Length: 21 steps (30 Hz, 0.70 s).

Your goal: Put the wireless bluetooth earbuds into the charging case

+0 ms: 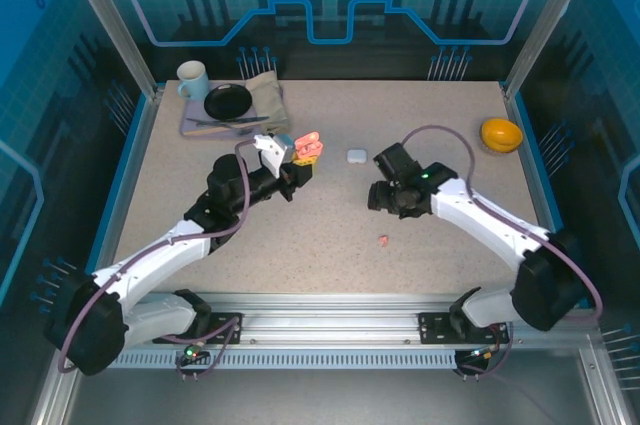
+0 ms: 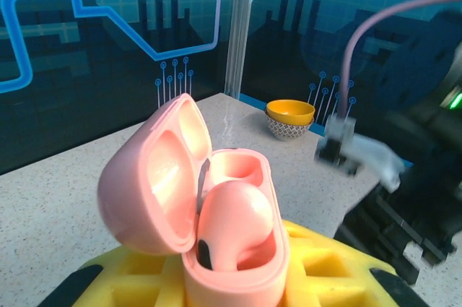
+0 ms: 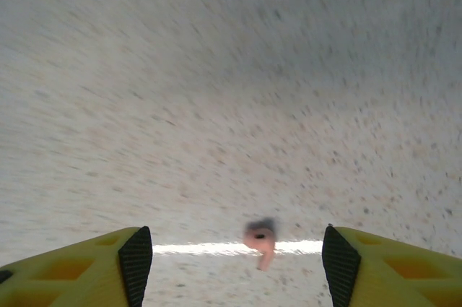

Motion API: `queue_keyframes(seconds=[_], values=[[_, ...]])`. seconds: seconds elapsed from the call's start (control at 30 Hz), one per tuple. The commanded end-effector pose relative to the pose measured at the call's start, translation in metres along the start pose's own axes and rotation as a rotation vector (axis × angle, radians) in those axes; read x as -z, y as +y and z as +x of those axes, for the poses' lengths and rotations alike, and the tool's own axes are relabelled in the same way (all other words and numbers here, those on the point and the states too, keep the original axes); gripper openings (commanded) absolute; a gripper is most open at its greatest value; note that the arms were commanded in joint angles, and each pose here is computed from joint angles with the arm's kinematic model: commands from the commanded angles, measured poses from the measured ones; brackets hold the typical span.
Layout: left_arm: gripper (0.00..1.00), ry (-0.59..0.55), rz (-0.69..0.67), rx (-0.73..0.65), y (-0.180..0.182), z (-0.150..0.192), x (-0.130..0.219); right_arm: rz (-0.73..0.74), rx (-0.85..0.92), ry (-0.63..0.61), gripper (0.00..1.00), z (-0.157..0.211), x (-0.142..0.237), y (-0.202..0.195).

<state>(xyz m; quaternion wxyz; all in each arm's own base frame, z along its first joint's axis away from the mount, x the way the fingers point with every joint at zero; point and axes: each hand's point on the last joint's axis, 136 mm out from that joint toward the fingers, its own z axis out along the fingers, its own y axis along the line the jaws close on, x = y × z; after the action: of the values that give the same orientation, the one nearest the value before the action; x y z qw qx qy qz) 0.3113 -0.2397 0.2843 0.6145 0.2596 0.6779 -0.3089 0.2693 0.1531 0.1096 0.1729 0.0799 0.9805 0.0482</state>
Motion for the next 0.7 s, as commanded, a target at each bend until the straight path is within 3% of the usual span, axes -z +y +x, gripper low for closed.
queue_keyframes(seconds=[0.0, 0.2, 0.67], values=[[0.0, -0.043, -0.032, -0.026, 0.006, -0.01, 0.009, 0.089, 0.059, 0.051, 0.67, 0.014, -0.015, -0.007], [0.0, -0.048, -0.038, -0.02, 0.009, -0.01, 0.012, 0.133, 0.117, 0.158, 0.64, 0.032, -0.041, -0.007], [0.0, -0.049, -0.05, -0.016, 0.013, -0.01, 0.017, 0.18, 0.184, 0.264, 0.53, 0.057, -0.07, 0.0]])
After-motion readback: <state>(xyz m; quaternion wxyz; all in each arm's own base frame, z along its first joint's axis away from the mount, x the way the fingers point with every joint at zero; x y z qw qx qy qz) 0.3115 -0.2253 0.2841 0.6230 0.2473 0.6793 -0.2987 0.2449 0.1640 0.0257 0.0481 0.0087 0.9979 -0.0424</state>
